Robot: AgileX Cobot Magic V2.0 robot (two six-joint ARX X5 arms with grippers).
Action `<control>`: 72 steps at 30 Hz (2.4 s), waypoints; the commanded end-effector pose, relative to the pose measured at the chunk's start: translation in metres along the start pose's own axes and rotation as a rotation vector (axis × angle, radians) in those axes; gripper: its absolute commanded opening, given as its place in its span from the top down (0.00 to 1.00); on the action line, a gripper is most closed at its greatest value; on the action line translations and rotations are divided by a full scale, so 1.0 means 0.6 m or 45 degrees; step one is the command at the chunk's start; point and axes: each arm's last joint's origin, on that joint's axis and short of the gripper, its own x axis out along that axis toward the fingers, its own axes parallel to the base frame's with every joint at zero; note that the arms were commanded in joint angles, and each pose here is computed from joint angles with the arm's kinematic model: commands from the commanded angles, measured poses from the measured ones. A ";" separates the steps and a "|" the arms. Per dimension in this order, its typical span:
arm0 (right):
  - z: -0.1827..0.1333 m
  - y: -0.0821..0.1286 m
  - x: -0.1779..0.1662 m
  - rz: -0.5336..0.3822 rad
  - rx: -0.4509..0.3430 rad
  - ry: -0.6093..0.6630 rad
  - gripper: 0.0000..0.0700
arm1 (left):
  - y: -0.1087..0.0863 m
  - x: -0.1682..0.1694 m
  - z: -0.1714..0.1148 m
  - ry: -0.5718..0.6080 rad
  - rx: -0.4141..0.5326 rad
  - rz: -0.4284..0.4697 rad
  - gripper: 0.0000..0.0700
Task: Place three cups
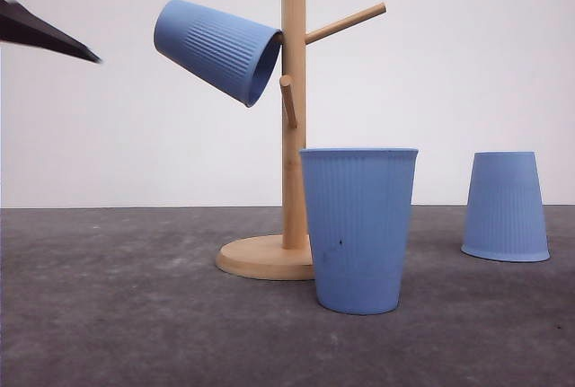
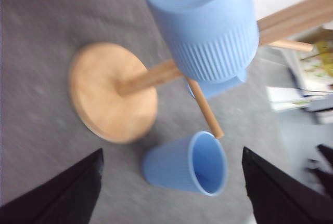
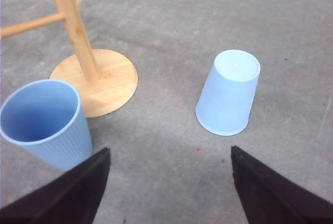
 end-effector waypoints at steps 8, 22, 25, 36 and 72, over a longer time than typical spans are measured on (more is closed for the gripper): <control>0.009 0.000 0.011 0.002 0.269 0.022 0.33 | 0.010 -0.049 -0.059 -0.300 0.284 0.099 0.32; 0.074 -0.051 0.145 -0.138 0.389 0.355 0.21 | 0.040 -0.053 -0.106 -0.346 0.293 0.124 0.32; 0.098 -0.075 0.184 -0.138 0.375 0.417 0.17 | 0.039 -0.053 -0.105 -0.352 0.295 0.121 0.32; 0.129 -0.148 0.322 -0.109 0.338 0.494 0.09 | 0.039 -0.053 -0.106 -0.350 0.289 0.122 0.32; 0.115 -0.189 0.192 0.585 0.659 0.135 0.41 | 0.039 -0.053 -0.105 -0.356 0.291 0.125 0.32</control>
